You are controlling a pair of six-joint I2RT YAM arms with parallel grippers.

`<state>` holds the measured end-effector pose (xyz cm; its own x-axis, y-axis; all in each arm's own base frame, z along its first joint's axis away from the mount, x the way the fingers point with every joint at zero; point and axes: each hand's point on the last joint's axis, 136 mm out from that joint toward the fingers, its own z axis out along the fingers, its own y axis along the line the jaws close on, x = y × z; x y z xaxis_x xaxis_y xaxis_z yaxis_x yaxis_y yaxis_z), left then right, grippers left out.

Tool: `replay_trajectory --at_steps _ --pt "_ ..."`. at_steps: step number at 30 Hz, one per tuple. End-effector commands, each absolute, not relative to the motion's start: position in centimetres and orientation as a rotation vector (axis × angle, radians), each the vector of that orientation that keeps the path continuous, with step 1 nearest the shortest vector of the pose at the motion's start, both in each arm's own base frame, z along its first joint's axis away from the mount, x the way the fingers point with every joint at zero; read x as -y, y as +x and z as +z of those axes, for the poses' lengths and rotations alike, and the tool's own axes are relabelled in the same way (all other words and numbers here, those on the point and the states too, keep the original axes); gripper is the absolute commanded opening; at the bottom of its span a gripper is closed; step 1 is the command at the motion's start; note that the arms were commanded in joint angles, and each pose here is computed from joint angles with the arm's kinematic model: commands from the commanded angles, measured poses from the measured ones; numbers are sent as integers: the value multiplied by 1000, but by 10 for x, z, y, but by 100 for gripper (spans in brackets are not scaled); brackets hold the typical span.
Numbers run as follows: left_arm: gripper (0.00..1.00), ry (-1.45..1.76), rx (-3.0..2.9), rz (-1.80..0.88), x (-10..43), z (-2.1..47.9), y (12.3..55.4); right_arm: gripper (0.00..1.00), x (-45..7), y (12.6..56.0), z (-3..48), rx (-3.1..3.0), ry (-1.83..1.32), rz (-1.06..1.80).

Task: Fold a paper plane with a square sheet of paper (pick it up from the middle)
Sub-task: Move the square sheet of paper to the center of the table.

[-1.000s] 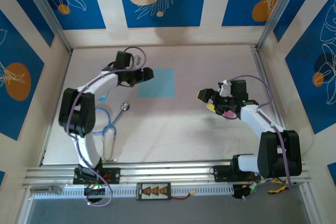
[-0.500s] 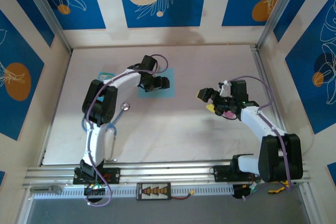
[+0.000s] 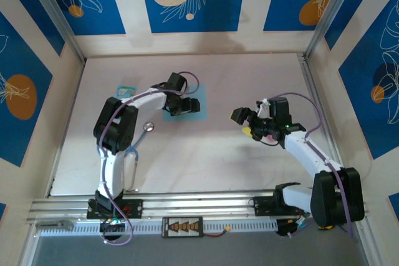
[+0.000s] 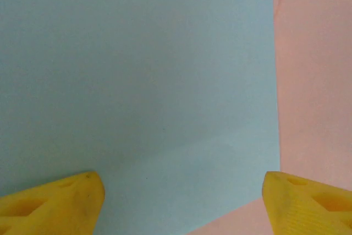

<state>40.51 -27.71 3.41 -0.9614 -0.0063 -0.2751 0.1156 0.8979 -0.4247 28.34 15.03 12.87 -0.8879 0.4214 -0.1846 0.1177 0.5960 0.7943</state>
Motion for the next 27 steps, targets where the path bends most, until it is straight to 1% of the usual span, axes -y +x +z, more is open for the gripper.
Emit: replay_trajectory --at_steps 1,10,13,16,17,19,20,21,23,26,27 --pt "78 21 -2983 -593 270 1 341 100 -151 270 118 -2532 511 1154" --pt "78 29 -2999 -552 277 -4 252 100 -138 256 113 -2541 643 1035" --pt "79 29 -2984 -519 280 -1 234 100 -134 254 117 -2531 652 1007" --pt "81 -1 -2924 -507 282 14 238 100 -131 253 122 -2519 659 991" --pt "83 -3 -2900 -503 283 22 243 100 -131 253 125 -2512 656 993" --pt "90 47 -2847 -478 284 39 254 100 -131 254 129 -2499 647 997" --pt "98 92 -2814 -463 286 50 261 99 -130 255 131 -2496 653 990" --pt "100 130 -2791 -435 285 56 266 99 -125 254 130 -2499 696 952" --pt "100 208 -2726 -350 283 70 280 99 -112 254 130 -2499 769 844" --pt "100 287 -2674 -211 272 84 297 99 -105 257 145 -2437 729 809" --pt "100 328 -2669 -213 274 85 300 99 -103 259 148 -2407 731 815"
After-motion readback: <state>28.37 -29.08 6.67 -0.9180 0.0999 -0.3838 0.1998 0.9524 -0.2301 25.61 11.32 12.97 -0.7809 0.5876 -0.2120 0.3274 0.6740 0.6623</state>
